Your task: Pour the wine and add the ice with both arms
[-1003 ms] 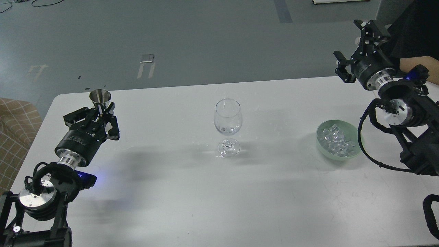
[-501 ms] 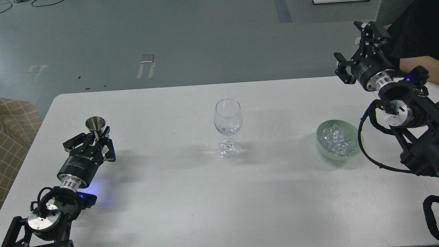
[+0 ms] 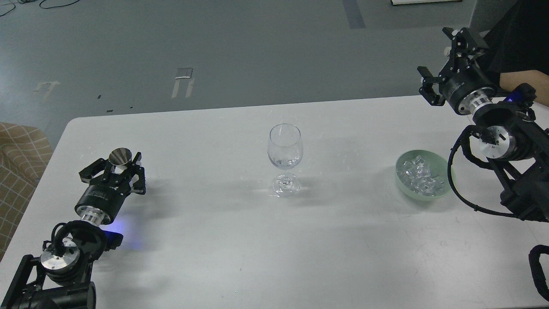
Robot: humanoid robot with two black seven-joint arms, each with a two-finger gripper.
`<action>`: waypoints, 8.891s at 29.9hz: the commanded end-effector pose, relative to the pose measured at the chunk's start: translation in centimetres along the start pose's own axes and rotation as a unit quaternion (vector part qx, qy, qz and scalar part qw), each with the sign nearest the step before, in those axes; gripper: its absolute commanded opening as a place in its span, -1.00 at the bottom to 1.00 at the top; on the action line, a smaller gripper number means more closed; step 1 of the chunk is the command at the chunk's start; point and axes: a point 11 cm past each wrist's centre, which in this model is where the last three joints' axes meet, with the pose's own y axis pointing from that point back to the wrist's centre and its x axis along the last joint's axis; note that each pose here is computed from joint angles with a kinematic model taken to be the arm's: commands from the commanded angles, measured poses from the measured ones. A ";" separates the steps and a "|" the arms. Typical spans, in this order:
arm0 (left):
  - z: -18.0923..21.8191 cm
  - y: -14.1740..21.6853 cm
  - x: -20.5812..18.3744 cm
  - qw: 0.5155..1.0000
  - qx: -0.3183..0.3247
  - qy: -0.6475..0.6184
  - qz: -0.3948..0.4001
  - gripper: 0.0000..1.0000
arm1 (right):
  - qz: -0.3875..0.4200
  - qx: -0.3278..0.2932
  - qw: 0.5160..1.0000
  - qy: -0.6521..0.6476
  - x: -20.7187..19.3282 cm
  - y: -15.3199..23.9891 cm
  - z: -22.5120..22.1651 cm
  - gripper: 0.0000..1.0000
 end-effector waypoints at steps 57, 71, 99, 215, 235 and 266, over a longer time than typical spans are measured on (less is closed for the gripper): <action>2.2 2.7 2.0 0.999 0.003 -0.041 0.035 0.90 | 0.001 -0.001 1.000 0.000 0.1 0.1 0.1 1.00; 4.1 7.0 2.8 0.996 0.007 -0.074 0.054 0.89 | 0.000 -0.001 1.000 0.000 0.0 0.0 0.2 1.00; 20.5 4.1 -15.4 0.890 -0.120 -0.435 -0.069 0.95 | 0.001 0.007 1.000 0.019 1.3 0.9 -1.3 1.00; 4.1 -10.1 -20.3 0.923 -0.083 -0.343 -0.157 0.96 | -0.317 -0.233 0.591 0.704 3.0 13.3 8.1 0.14; 4.2 -9.9 -20.8 0.920 -0.084 -0.347 -0.162 0.96 | -0.321 -0.235 0.593 0.700 2.7 13.2 8.8 0.06; 3.9 -9.8 -21.4 0.919 -0.084 -0.347 -0.170 0.96 | -0.317 -0.243 0.587 0.704 3.5 13.9 7.7 -0.70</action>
